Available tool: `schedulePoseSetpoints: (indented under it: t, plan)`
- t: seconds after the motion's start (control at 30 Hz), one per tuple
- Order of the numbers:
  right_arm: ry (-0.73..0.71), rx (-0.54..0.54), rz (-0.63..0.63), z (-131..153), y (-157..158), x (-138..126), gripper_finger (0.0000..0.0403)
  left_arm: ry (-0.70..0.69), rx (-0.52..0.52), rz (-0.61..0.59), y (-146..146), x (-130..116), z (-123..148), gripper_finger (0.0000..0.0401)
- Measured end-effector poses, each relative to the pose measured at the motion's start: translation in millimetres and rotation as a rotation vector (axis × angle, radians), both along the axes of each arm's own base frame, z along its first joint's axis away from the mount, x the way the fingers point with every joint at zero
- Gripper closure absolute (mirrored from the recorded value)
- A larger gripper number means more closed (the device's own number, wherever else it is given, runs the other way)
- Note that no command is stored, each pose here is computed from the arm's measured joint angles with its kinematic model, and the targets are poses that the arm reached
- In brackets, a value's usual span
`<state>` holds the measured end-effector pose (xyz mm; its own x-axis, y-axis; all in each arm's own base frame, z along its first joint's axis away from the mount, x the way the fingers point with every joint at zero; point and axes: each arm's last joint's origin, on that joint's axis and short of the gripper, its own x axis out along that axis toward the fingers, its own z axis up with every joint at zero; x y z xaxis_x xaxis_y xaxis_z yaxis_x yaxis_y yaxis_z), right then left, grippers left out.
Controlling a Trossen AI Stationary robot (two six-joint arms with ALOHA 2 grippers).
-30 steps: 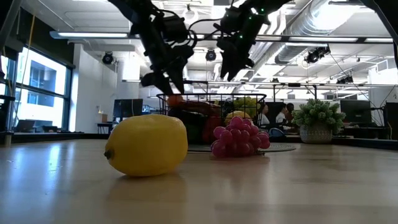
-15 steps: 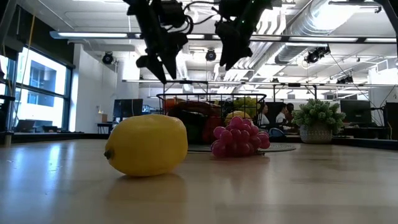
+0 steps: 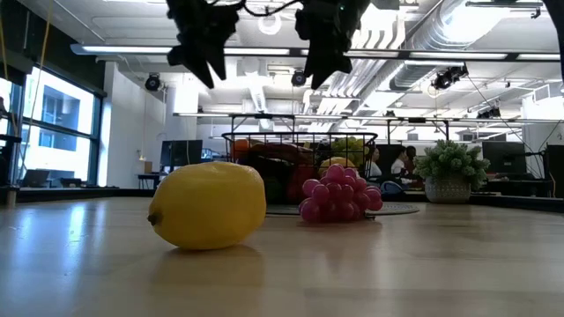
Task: Build produce basket
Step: Put the yellow lemon into the wire basket
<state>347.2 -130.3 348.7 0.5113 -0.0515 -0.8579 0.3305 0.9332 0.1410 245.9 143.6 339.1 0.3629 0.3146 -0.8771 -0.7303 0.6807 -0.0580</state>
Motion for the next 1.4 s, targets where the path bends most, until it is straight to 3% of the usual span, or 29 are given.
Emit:
schedulePoseSetpoints:
  t: [0.23,0.57,0.73,1.17,1.27,1.4]
  plan:
    - [-0.001,0.073,-0.015,0,35,11,0.0190,0.002,-0.043,-0.021,-30,-25,-13,0.0189]
    - [-0.016,0.087,0.180,-2,93,26,0.0189,-0.045,-0.089,-0.080,-70,-61,-23,0.0189]
    - [-0.023,0.072,0.275,-4,121,31,0.0189,-0.101,-0.082,-0.075,-77,-73,-14,0.0190]
    - [-0.100,-0.264,0.862,-19,198,47,0.0189,-0.143,-0.067,-0.085,-81,-83,-7,0.0190]
    - [-0.106,-0.295,0.938,-26,212,51,0.0189,-0.142,-0.067,-0.085,-81,-83,-7,0.0190]
    - [-0.140,-0.286,0.942,-32,226,57,0.0189,-0.138,-0.069,-0.092,-82,-83,-7,0.0190]
